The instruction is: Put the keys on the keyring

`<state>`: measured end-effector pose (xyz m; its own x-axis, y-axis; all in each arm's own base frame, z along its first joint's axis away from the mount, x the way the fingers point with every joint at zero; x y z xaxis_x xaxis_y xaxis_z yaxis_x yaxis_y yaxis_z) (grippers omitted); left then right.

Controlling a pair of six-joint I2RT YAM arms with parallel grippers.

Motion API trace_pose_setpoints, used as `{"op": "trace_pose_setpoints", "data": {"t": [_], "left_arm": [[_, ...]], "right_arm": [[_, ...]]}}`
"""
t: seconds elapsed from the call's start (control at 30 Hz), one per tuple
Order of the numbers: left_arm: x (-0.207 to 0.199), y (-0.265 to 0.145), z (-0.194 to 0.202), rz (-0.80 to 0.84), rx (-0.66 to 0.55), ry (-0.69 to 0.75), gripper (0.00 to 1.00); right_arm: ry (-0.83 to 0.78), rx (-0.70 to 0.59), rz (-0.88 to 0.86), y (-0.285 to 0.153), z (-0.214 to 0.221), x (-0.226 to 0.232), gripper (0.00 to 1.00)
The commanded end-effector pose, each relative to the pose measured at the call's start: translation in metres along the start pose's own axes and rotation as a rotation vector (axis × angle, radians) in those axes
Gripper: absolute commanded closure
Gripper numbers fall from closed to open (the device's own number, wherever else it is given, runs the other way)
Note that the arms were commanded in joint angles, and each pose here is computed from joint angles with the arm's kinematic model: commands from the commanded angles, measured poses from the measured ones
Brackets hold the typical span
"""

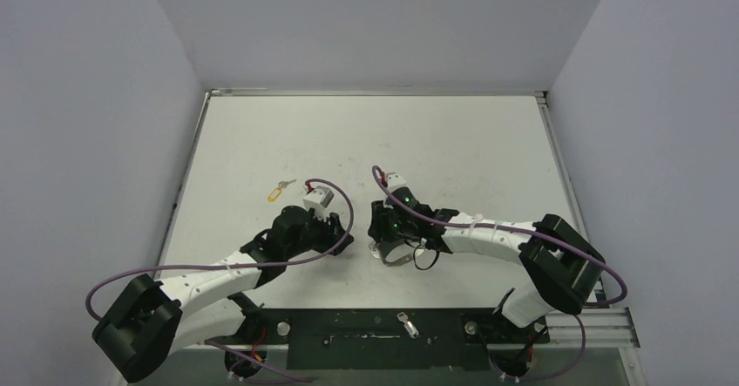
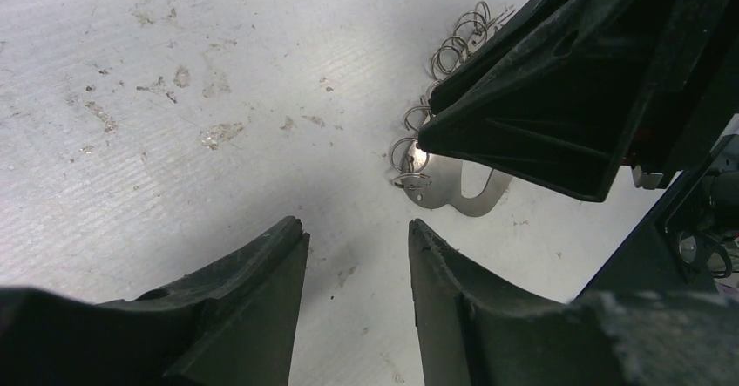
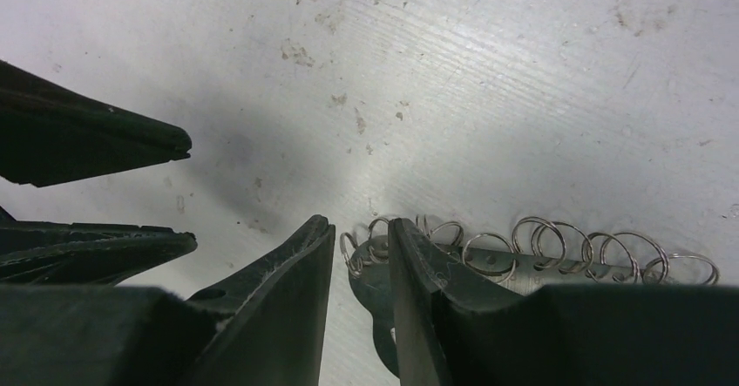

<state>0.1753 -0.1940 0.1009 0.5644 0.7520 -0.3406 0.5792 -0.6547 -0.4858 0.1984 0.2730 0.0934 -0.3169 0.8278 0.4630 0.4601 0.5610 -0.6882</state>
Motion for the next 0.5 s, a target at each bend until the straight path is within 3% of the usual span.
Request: {"op": "trace_pose_setpoints", "data": {"t": [0.0,0.47], "left_arm": [[-0.005,0.000,-0.017,0.040,-0.108,0.018,0.57],[-0.007,0.007,-0.017,0.069,-0.100,0.038,0.60]], "right_arm": [[0.019,-0.061,0.026,-0.004,-0.016,0.006,0.69],[-0.055,-0.010,0.177,-0.009,-0.007,-0.018,0.65]]}}
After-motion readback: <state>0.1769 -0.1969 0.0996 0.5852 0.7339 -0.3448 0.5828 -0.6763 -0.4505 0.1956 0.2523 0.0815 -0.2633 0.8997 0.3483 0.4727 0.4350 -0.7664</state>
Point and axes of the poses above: each gripper's point midway between its finger pads, its own y axis out along the fingers, its own x axis along the line the jaws close on, z = x × y, the point moved 6 cm from there along -y, back along the fingers, and after that the axes turned 9 degrees about y, right-handed, at the moved point
